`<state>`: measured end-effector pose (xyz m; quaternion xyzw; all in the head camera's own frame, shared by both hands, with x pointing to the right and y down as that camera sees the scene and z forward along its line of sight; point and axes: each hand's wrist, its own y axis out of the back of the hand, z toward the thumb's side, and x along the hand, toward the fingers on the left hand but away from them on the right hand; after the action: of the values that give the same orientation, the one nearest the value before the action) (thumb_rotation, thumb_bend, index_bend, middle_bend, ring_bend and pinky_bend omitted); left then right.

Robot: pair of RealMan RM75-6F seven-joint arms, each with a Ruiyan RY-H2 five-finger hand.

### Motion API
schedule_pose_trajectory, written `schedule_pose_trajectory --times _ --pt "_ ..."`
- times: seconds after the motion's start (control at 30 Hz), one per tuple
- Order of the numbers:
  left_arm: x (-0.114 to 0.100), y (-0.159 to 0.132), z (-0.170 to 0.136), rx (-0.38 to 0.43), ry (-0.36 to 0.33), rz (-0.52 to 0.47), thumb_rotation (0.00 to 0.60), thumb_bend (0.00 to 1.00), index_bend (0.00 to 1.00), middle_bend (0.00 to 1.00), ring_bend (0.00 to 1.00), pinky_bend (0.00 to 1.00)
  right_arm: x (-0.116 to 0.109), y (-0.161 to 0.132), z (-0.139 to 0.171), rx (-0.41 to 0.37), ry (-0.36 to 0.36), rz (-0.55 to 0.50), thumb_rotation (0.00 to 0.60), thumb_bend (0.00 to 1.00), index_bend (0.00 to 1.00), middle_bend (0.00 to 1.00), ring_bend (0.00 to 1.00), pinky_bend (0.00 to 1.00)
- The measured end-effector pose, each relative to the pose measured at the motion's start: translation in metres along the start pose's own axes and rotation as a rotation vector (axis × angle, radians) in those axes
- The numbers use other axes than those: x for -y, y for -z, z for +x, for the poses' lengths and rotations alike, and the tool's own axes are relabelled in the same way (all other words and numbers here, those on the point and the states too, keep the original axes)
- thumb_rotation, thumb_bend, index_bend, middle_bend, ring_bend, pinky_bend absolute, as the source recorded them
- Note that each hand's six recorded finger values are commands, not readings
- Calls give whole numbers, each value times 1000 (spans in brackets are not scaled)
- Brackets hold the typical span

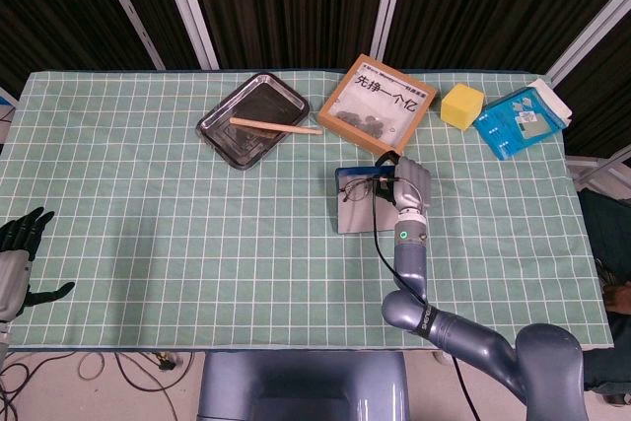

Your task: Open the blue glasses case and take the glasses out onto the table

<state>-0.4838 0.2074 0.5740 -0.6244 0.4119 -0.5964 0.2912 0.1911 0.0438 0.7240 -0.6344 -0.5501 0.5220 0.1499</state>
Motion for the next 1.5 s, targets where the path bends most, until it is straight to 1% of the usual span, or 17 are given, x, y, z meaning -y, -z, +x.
schedule_pose_trajectory --times 0.27,0.5,1.0,1.33,1.5 --pt "0 0 0 1 2 -1 600 36 0 0 0 0 2 3 2 -18 37 7 600 528 606 959 987 1000" --pt "0 0 0 1 1 -2 600 36 0 0 0 0 5 7 3 -18 53 19 600 529 605 959 986 1000" --pt "0 0 0 0 -1 -4 600 36 0 0 0 0 7 11 6 -30 78 -8 600 522 605 959 986 1000" --pt "0 0 0 1 1 -3 600 36 0 0 0 0 3 13 7 -54 134 -37 600 523 606 959 987 1000" --pt "0 0 0 1 1 -3 600 36 0 0 0 0 5 17 8 -49 141 -34 600 523 606 959 987 1000"
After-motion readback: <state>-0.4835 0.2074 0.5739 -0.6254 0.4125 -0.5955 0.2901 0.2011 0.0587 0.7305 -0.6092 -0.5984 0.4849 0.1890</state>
